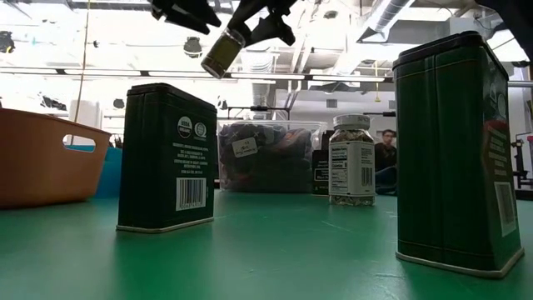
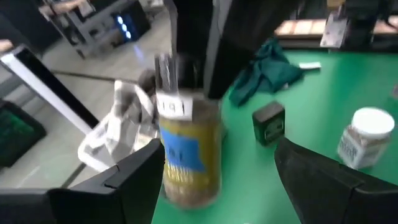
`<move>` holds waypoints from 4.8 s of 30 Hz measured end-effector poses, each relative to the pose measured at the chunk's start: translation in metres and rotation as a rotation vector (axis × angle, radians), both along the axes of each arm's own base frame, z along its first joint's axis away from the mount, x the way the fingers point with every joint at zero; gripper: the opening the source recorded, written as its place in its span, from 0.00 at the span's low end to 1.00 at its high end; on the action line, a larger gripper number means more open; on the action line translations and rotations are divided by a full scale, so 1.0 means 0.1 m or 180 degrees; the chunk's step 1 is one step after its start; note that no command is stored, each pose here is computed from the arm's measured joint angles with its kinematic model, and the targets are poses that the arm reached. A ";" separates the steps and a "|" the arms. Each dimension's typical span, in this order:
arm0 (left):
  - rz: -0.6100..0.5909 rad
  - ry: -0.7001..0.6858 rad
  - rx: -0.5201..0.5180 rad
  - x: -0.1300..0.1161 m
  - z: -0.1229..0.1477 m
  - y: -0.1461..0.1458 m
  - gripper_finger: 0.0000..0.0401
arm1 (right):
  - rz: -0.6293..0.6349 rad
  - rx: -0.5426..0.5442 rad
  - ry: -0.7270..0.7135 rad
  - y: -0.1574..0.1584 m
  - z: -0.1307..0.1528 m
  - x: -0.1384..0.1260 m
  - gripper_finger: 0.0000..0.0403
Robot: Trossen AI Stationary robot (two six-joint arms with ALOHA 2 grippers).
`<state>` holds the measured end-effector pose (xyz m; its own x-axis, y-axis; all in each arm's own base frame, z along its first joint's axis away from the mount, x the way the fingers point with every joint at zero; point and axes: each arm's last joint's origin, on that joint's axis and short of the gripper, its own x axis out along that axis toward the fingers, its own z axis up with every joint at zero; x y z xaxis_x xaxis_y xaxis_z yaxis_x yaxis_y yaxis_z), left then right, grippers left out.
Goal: Sort spices by type
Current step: Put the top black spice bottle into the red bin, then put the left black spice bottle into the red bin
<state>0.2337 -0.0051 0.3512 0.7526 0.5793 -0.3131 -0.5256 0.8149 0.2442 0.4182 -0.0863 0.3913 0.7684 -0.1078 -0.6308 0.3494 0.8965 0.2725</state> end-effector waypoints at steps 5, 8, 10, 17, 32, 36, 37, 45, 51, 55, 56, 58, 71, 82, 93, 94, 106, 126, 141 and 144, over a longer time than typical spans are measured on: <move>0.0104 0.0072 0.0072 0.10 -0.05 0.08 0.73 | 0.0027 0.0049 -0.0008 0.07 0.00 0.01 0.57; 0.0171 0.0083 0.0016 0.17 -0.11 0.11 0.73 | 0.0043 0.0066 -0.0012 0.11 0.00 0.02 0.57; 0.0189 0.0107 -0.0021 0.20 -0.15 0.11 0.73 | 0.0053 0.0070 -0.0009 0.13 0.00 0.02 0.57; 0.0155 0.0062 0.0040 0.27 -0.15 0.10 0.66 | 0.0032 0.0097 0.0003 0.13 0.00 0.02 0.57; 0.0235 -0.0088 -0.0129 0.26 -0.15 0.10 0.35 | 0.0064 0.0052 -0.0017 0.13 0.00 0.02 0.60; 0.0258 -0.0056 -0.0179 0.25 -0.16 0.10 0.36 | 0.0152 -0.0012 -0.0126 0.11 0.03 0.04 0.69; 0.0263 -0.0045 -0.0191 0.25 -0.17 0.10 0.36 | 0.0176 0.0016 -0.0156 0.09 0.04 0.04 0.71; 0.0467 0.0003 -0.0296 0.05 -0.21 0.13 0.36 | 0.0137 0.0081 -0.0035 -0.09 0.13 -0.16 0.90; 0.0859 -0.0176 -0.0415 -0.39 -0.48 0.24 0.36 | -0.0138 -0.0336 -0.0057 -0.16 0.45 -0.53 0.92; 0.1021 -0.0395 -0.0553 -0.56 -0.81 0.30 0.36 | -0.0197 -0.0483 -0.0141 -0.11 0.60 -0.67 0.90; 0.1043 -0.0448 -0.0570 -0.59 -0.89 0.31 0.36 | -0.0199 -0.0487 -0.0155 -0.10 0.61 -0.69 0.90; 0.1085 -0.0610 -0.0568 -0.61 -1.01 0.33 0.36 | -0.0173 -0.0489 -0.0162 -0.06 0.63 -0.70 0.90; 0.1780 -0.0970 -0.0605 -0.76 -1.60 0.45 0.36 | -0.0011 -0.0562 0.0057 0.24 0.53 -0.60 0.89; 0.1780 -0.1023 -0.0378 -0.77 -1.79 0.54 0.39 | -0.0026 -0.0493 0.0132 0.32 0.51 -0.61 0.89; 0.1886 -0.1112 -0.0491 -0.62 -1.93 0.70 0.44 | -0.0021 -0.0463 0.0120 0.38 0.51 -0.61 0.89; 0.1872 -0.1102 -0.0504 -0.61 -1.95 0.71 0.44 | -0.0021 -0.0465 0.0121 0.38 0.51 -0.61 0.89; 0.2075 -0.0967 -0.0478 -0.48 -2.13 0.87 0.45 | -0.0048 -0.0456 0.0118 0.38 0.52 -0.61 0.89; 0.2190 -0.0726 -0.0456 -0.23 -2.11 0.99 0.61 | -0.0042 -0.0432 0.0111 0.41 0.52 -0.61 0.89; 0.1978 -0.0731 -0.0334 -0.24 -1.95 0.89 0.62 | -0.0069 -0.0416 0.0108 0.41 0.52 -0.61 0.89; 0.1934 -0.0742 -0.0305 -0.28 -1.86 0.86 0.63 | -0.0067 -0.0422 0.0109 0.40 0.52 -0.61 0.89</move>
